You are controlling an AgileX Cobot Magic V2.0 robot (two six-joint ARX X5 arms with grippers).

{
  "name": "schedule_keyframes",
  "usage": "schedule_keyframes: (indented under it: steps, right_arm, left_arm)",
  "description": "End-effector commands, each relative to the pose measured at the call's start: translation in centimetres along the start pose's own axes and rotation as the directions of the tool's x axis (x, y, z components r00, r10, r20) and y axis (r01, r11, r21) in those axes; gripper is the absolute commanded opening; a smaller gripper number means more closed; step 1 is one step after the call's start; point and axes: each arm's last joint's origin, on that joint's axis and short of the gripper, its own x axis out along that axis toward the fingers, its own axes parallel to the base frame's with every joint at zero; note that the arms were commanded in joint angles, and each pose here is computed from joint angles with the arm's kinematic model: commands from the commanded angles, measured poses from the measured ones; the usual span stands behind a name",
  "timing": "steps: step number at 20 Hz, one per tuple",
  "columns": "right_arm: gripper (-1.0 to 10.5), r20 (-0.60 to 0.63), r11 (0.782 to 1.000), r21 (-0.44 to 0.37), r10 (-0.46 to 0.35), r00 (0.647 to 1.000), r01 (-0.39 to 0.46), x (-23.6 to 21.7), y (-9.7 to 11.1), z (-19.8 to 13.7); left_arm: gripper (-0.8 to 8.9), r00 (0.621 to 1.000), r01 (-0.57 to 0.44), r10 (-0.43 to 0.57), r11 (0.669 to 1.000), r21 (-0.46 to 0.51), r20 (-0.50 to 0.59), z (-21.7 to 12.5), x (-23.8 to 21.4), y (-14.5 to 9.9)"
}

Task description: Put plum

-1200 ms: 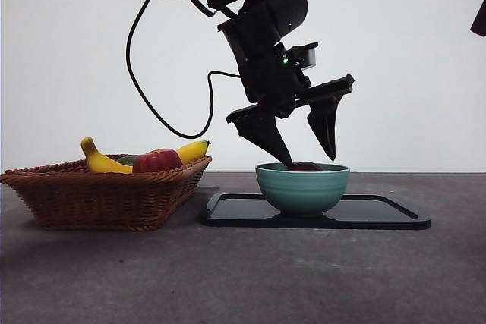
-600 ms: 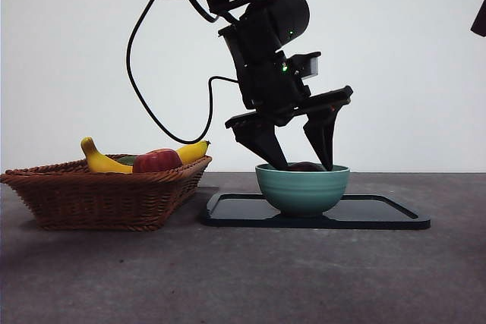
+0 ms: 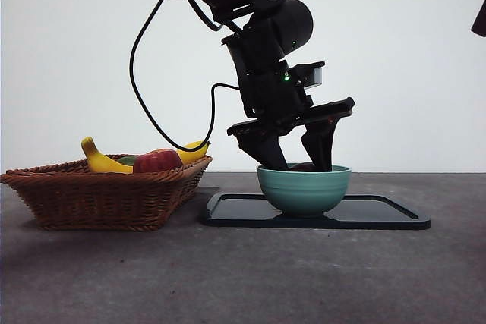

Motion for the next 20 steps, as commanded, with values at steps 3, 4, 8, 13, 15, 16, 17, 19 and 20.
schedule_keyframes:
  steps: [3, 4, 8, 13, 15, 16, 17, 19, 20]
  right_arm:
    - [2.0, 0.006, 1.0, -0.005, 0.004, 1.0, -0.004, 0.0, 0.1, 0.2]
    - [2.0, 0.006, 1.0, -0.005, 0.004, 1.0, -0.004, 0.0, 0.1, 0.2]
    - [2.0, 0.006, 1.0, -0.005, 0.004, 1.0, -0.004, 0.0, 0.1, 0.2]
    - [2.0, 0.006, 1.0, -0.005, 0.004, 1.0, -0.004, 0.0, 0.1, 0.2]
    - [2.0, 0.007, 1.0, -0.005, 0.005, 1.0, -0.005, -0.1, 0.1, 0.1]
    - [2.0, 0.007, 1.0, -0.005, 0.005, 1.0, -0.005, -0.1, 0.1, 0.1]
    - [2.0, 0.008, 1.0, -0.005, 0.004, 1.0, -0.004, -0.1, 0.1, 0.2]
    - [2.0, 0.008, 1.0, -0.009, 0.004, 1.0, -0.004, -0.1, 0.1, 0.2]
    - [2.0, 0.008, 1.0, -0.009, 0.004, 1.0, -0.004, -0.1, 0.1, 0.2]
  left_arm:
    - [2.39, 1.0, 0.001, -0.001, 1.0, 0.018, -0.006, 0.2, 0.4, -0.6]
    - [2.39, 1.0, 0.001, -0.001, 1.0, 0.021, 0.003, 0.4, 0.0, -0.6]
    - [2.41, 0.996, -0.003, 0.001, 1.0, 0.029, 0.088, 1.7, -3.9, -0.5]
    - [2.47, 0.979, -0.022, 0.016, 0.999, 0.024, 0.202, 2.5, -12.2, 0.1]
    - [2.47, 0.966, -0.032, 0.028, 0.999, 0.013, 0.255, 2.3, -16.4, 0.5]
    - [2.47, 0.958, -0.038, 0.035, 0.999, 0.007, 0.283, 2.0, -18.6, 0.7]
    - [2.47, 0.949, -0.045, 0.043, 0.999, -0.001, 0.311, 1.7, -20.8, 0.9]
    - [2.47, 0.934, -0.061, 0.065, 0.998, -0.024, 0.35, 0.5, -25.0, 1.3]
    - [2.47, 0.929, -0.069, 0.078, 0.997, -0.037, 0.362, -0.2, -26.9, 1.6]
